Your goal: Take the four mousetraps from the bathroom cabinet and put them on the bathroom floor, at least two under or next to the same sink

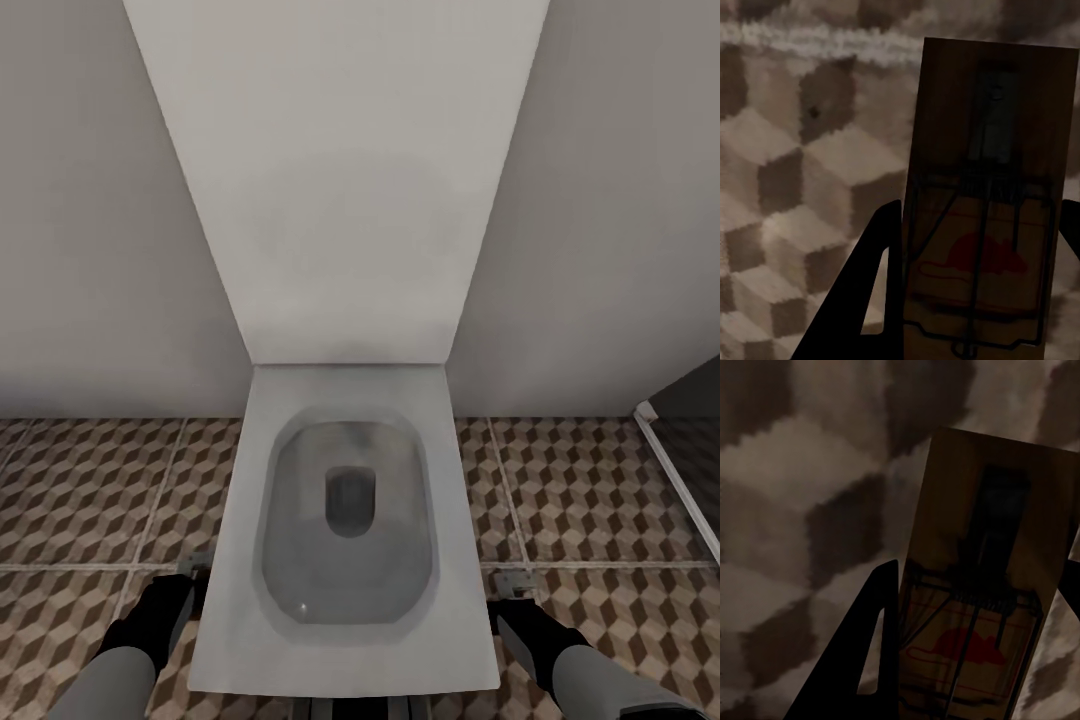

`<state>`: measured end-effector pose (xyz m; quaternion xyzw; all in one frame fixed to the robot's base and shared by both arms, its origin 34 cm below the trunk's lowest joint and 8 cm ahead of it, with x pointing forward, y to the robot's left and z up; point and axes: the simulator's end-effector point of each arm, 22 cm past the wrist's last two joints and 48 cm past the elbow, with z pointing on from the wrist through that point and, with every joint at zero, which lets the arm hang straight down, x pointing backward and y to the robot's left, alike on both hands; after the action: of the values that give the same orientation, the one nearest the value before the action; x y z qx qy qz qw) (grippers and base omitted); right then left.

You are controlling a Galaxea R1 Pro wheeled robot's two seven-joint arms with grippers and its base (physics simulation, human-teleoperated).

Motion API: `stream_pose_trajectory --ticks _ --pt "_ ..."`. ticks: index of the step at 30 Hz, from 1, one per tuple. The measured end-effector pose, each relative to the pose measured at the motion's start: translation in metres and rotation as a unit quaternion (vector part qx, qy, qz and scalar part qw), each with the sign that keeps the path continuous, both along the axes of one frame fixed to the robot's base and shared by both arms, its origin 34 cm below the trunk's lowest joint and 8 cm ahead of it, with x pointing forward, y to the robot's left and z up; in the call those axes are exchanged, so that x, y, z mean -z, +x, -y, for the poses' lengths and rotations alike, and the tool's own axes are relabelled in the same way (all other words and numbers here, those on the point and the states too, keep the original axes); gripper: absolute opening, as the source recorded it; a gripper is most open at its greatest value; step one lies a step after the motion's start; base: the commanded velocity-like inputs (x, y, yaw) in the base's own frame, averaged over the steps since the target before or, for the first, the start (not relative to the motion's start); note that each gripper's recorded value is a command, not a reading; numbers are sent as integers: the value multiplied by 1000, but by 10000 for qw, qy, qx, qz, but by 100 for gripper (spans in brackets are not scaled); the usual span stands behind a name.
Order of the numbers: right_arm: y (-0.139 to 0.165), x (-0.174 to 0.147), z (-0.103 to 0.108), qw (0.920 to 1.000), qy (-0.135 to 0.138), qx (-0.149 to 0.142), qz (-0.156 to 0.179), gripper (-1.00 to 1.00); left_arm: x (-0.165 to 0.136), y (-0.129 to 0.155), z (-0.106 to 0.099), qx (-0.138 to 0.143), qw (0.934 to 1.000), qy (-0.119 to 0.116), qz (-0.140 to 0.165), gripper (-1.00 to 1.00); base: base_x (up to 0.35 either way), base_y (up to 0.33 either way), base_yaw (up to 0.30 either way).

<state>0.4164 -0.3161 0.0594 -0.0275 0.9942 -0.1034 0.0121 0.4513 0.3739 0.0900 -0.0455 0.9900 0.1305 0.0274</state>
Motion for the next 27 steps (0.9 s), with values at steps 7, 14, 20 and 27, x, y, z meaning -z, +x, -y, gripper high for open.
stream_pose_trajectory --ticks 7,14,20,27 --pt "0 0 0 10000 0 0 -2 -100 0 0 -2 -11 10000 13 0 -100 0 0 0" --pt "-2 1 0 10000 -2 1 -21 -100 1 -2 -2 -16 10000 10 -21 -100 0 0 0" --pt "-13 10 1 9999 -5 2 -145 -100 11 -12 -1 -17 9999 7 -143 -100 0 0 0" --pt "-13 10 1 9999 -3 0 -144 -100 11 -12 -2 -17 9999 11 -143 -100 0 0 0"
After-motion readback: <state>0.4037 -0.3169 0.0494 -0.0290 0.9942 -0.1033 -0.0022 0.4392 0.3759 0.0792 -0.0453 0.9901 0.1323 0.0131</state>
